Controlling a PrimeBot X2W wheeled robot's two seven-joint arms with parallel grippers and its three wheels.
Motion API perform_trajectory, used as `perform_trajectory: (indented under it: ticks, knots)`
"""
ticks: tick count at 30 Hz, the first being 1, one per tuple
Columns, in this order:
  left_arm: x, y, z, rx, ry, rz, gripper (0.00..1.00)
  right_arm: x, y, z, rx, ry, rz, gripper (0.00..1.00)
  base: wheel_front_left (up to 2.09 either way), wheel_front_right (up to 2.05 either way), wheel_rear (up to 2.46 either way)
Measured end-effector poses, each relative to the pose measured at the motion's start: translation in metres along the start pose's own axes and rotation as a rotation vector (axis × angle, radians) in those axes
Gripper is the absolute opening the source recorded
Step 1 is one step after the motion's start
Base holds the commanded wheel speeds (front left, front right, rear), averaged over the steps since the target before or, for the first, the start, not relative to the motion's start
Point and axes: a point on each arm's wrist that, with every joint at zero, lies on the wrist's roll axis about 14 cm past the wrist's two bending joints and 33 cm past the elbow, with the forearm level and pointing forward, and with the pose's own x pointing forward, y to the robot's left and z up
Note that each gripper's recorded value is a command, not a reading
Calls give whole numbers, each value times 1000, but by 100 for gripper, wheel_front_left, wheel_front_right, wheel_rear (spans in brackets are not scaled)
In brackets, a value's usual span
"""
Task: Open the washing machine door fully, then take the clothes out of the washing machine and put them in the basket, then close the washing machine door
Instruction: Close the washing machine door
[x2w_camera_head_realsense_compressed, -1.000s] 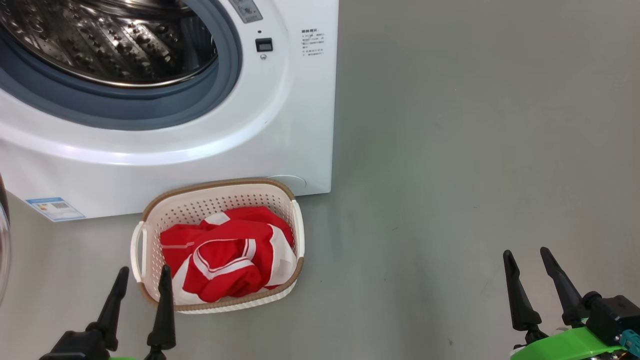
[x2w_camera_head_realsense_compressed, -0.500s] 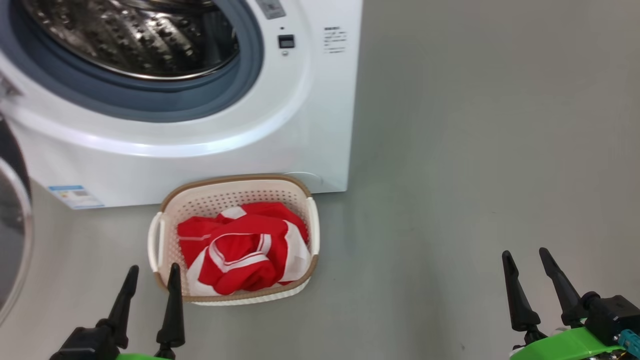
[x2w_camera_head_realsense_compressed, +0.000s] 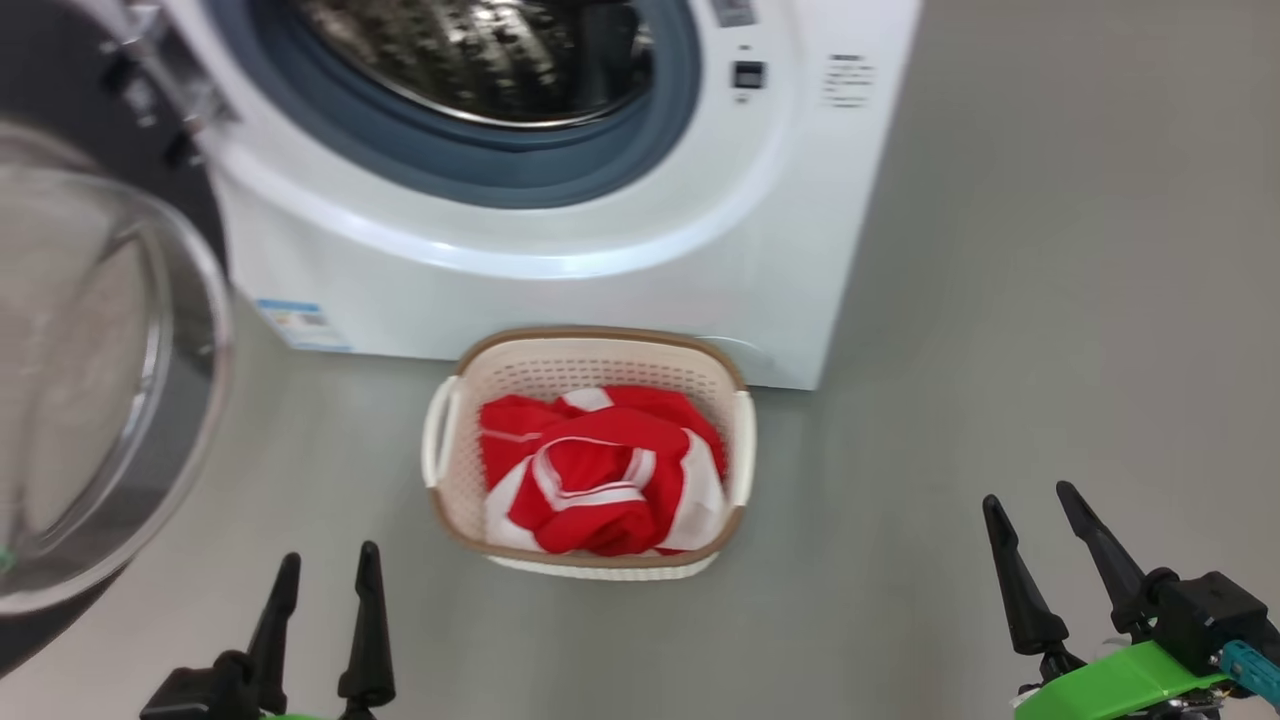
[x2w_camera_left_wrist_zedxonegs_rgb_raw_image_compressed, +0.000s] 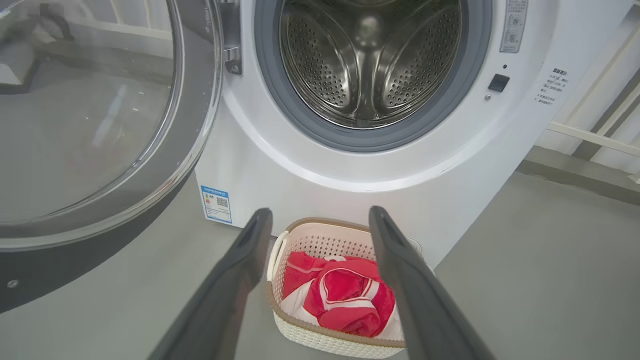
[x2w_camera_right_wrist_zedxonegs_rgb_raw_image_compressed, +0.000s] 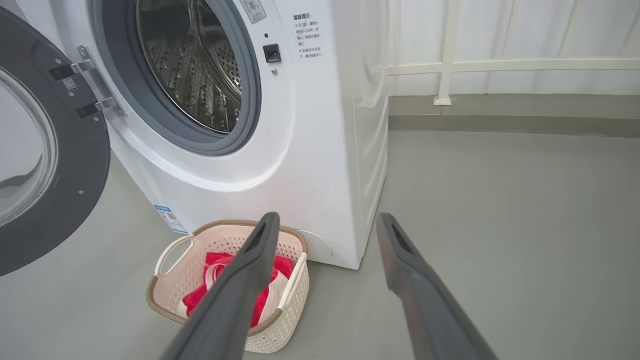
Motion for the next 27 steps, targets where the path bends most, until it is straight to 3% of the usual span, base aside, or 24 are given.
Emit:
perform_trajectory:
  ticks: [17,27]
  knots:
    - [-72,67,8,-66,-32,264,100,37,102,-22,-32,71,337,100,0,0,0]
    - [-100,90,16,-103,-72,370,100,39,139,-29,-36,92,448,100,0,0,0]
